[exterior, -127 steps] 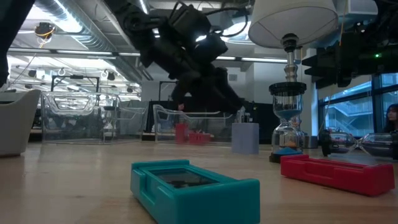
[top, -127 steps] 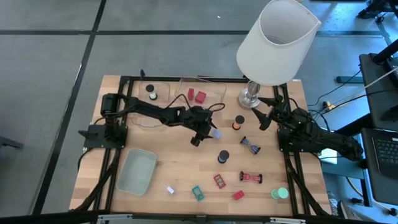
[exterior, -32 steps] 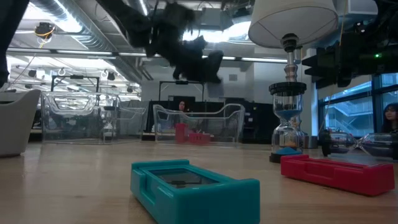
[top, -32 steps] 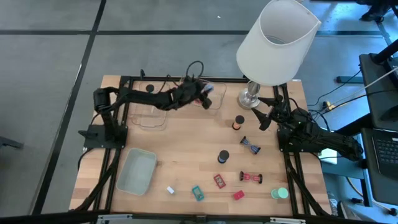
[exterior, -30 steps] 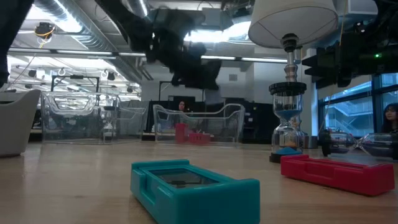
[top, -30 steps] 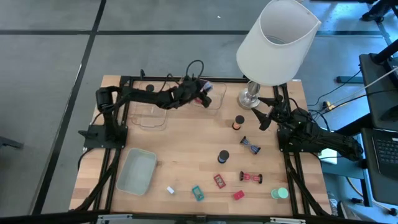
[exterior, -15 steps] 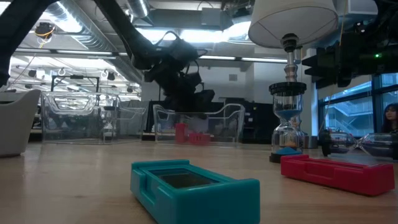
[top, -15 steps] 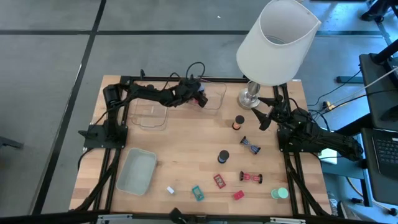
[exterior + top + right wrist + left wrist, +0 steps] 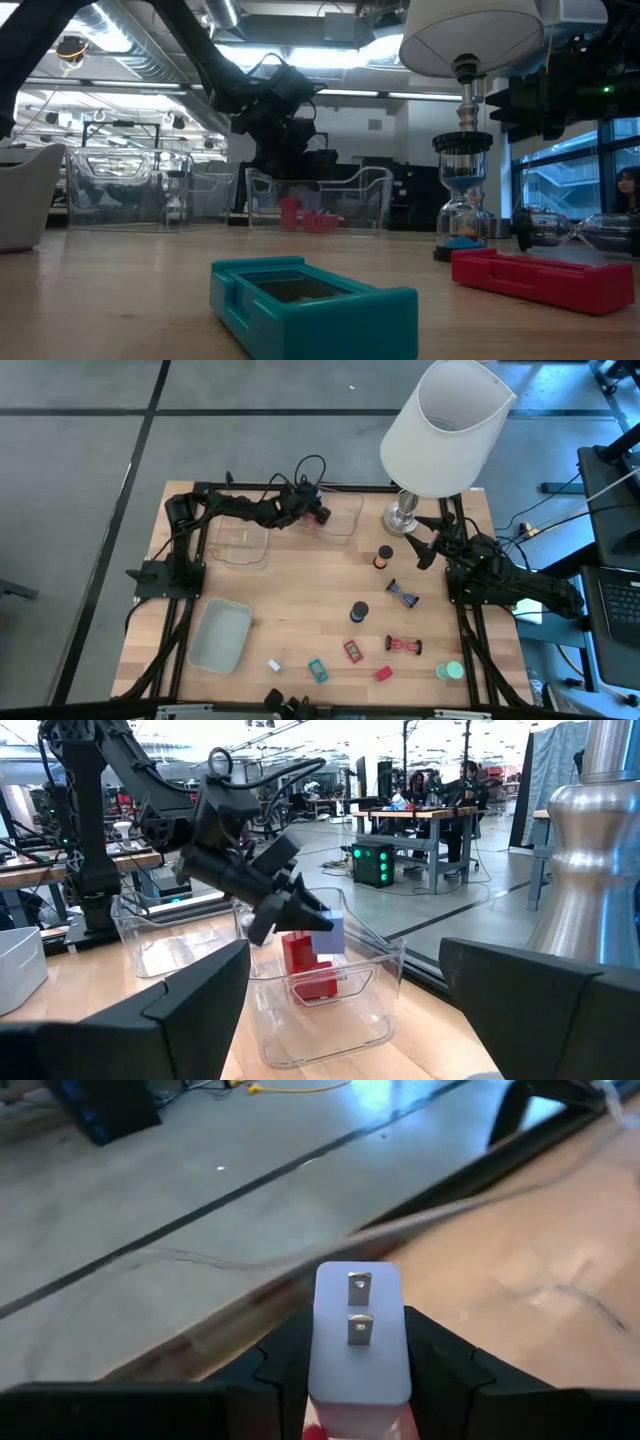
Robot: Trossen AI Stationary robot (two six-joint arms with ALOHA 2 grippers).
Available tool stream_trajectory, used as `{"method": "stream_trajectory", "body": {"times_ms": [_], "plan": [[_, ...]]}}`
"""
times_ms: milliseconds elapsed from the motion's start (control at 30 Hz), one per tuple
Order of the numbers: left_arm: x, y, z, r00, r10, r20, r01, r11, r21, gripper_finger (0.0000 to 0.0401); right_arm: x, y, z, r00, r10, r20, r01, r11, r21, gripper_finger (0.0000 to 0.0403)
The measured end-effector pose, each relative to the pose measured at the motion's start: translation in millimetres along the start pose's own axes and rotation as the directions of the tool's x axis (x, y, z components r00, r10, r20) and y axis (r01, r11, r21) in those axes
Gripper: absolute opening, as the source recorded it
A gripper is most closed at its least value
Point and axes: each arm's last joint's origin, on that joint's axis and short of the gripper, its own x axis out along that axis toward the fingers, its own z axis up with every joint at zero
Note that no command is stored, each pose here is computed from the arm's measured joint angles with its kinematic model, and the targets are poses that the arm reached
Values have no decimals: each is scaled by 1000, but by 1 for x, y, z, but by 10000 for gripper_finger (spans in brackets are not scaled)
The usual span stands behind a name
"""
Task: Pick & Place Office items
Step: Put the violet charger adapter into the right transparent bin
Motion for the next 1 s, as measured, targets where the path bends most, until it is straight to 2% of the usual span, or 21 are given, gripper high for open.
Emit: {"method": "stream_trajectory", "body": {"times_ms": [133,467,767,1000], "plan": [[3,8,1,1000,19,-14,-19,999,-40,123,0,0,0,1000,0,0,0,1000,0,327],[3,7,0,999,10,-30,-10,1000,-14,124,0,0,0,1000,0,1,0,1000,0,327],[3,7,-1,999,6,-33,-6,1000,-13,151,0,0,0,1000,1,0,-1,1000,0,327],[3,7,-1,999,4,-34,-5,1000,-13,156,0,0,0,1000,1,0,-1,1000,0,327]]}}
